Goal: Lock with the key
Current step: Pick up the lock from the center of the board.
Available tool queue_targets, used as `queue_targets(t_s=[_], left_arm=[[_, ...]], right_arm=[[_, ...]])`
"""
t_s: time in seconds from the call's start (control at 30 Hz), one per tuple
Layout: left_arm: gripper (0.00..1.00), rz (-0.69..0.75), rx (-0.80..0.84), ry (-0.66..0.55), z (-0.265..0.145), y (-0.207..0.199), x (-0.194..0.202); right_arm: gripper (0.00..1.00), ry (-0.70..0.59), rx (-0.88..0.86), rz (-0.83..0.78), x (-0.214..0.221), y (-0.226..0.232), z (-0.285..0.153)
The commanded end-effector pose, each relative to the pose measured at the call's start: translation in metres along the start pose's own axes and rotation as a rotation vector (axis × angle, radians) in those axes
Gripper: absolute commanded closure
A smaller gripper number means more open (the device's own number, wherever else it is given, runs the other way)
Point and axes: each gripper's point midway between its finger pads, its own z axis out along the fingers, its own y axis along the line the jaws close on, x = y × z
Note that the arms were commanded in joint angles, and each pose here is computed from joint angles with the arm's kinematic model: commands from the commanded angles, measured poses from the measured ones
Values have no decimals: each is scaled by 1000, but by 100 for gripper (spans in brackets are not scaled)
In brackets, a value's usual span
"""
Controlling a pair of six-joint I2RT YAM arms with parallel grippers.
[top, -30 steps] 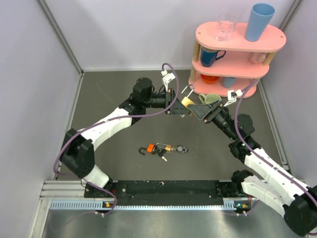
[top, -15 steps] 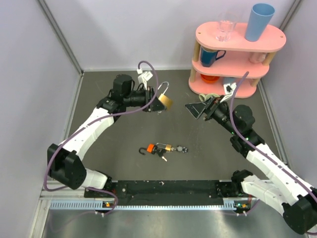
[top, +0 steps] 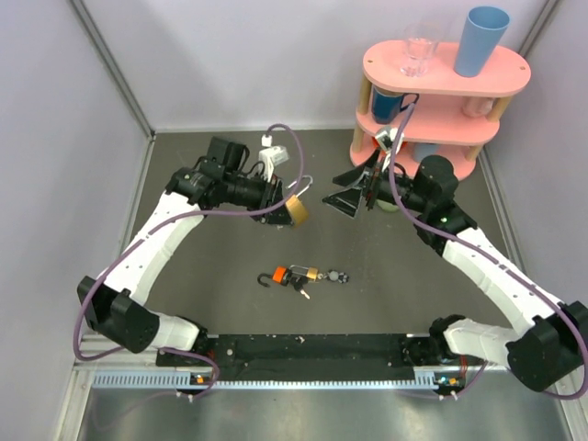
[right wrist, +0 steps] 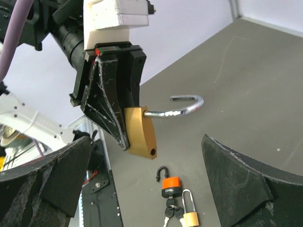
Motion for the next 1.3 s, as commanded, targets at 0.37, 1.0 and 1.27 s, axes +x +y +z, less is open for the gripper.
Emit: queue_targets(t_s=[0.37, 1.0, 1.27], left_arm=[[100, 230, 295, -23, -23, -79, -1], [100, 239, 321, -39, -19, -81, -8], [100, 241, 356, -13, -12, -87, -3]], right_arm=[[2, 22, -322, -32, -7, 41, 9], [53, 119, -326, 23, 31, 46, 4], [69, 97, -336, 45, 28, 48, 7]])
